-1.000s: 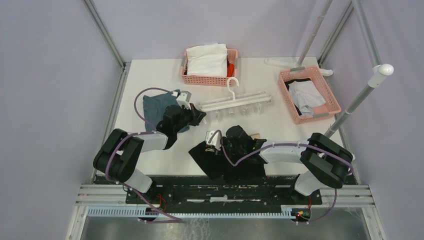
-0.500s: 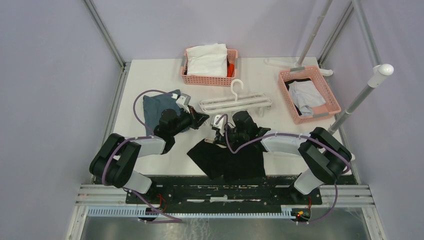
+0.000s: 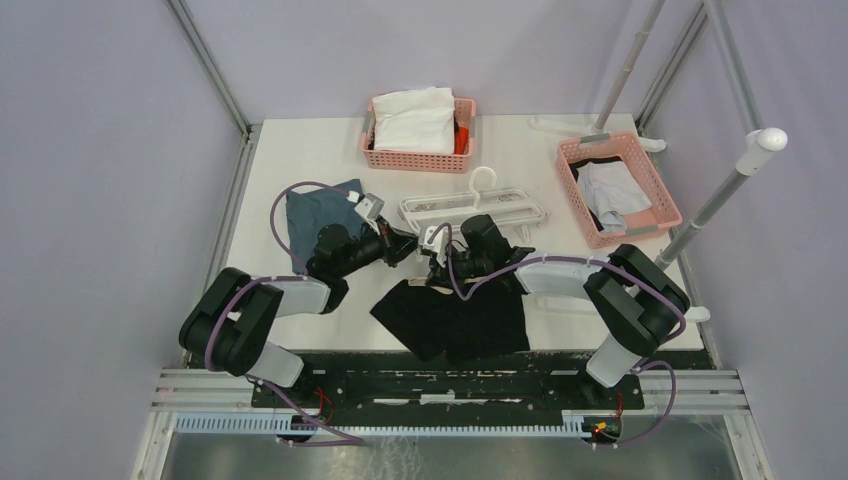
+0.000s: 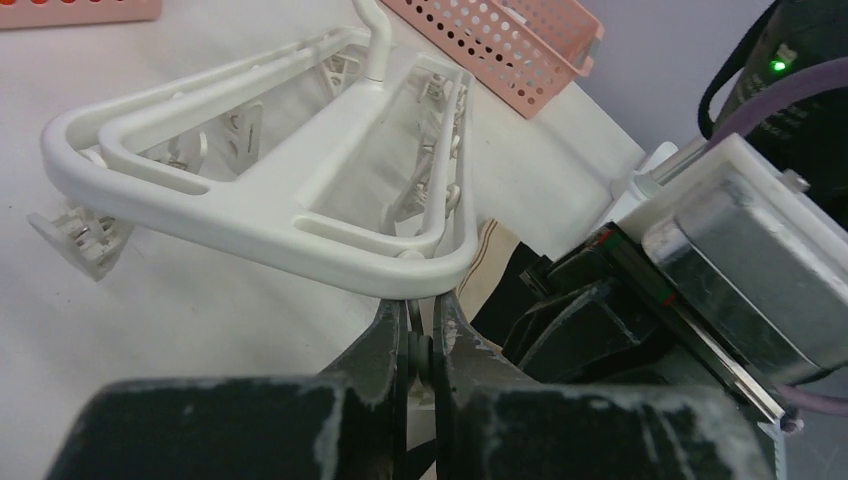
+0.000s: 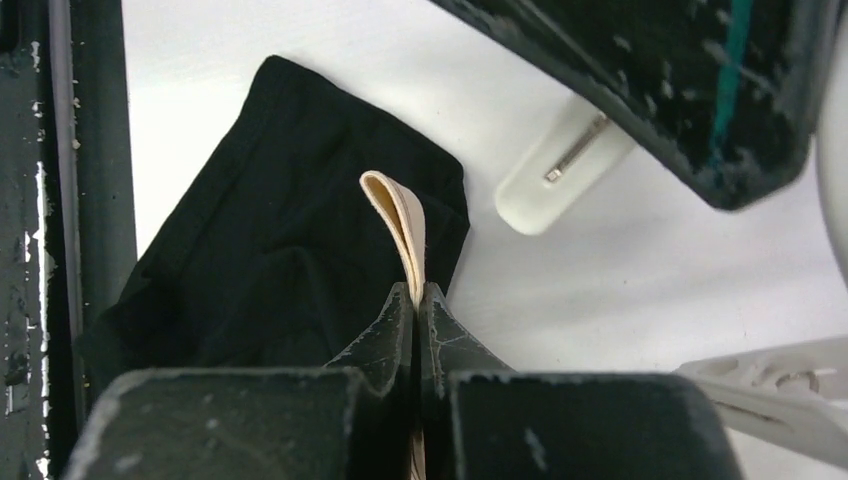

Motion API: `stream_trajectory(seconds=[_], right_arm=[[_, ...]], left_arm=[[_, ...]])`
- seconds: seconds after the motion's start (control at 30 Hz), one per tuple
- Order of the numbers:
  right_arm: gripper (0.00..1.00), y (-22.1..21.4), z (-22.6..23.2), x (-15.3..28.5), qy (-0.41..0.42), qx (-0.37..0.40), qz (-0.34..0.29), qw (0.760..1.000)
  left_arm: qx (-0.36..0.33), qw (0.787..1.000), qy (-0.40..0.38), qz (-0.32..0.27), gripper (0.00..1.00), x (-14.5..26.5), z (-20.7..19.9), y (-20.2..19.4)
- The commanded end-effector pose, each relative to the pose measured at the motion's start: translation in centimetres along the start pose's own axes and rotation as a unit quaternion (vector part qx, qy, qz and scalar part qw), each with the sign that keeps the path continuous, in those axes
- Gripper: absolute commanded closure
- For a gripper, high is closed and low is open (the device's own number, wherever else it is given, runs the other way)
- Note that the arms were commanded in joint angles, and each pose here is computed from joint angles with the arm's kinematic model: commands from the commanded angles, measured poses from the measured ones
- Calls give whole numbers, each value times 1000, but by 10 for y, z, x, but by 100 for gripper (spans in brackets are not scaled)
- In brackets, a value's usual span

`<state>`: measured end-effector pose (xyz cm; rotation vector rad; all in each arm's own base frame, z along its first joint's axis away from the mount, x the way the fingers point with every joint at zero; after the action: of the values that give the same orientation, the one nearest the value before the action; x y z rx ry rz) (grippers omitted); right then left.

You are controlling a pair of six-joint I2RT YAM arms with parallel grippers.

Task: Clip the underwear to the hanger
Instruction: Clamp the underwear onto the hanger.

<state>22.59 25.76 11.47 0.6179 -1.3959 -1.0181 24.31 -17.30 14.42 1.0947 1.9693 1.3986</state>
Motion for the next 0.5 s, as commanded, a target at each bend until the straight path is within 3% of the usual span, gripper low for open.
stream_trajectory(seconds=[0.0, 0.47], right_arm=[[100, 8, -7, 3, -16, 10, -53, 998], [100, 9, -13, 4, -43, 8, -60, 997]], left_arm=[[-37, 997, -40, -48, 97, 2, -9, 16], [-60, 996, -71, -18, 97, -4, -11, 14]])
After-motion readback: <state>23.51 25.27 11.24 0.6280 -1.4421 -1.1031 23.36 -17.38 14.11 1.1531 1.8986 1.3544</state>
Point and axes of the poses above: each gripper's point midway between its finger pads, its own x axis back along the fingers, its own z axis along the line the jaws close on, y = z × x, the point moved 10 cm from there along x, back along the fingers, and after that the axes turned 6 degrees about -x, right-handed, at the moved point
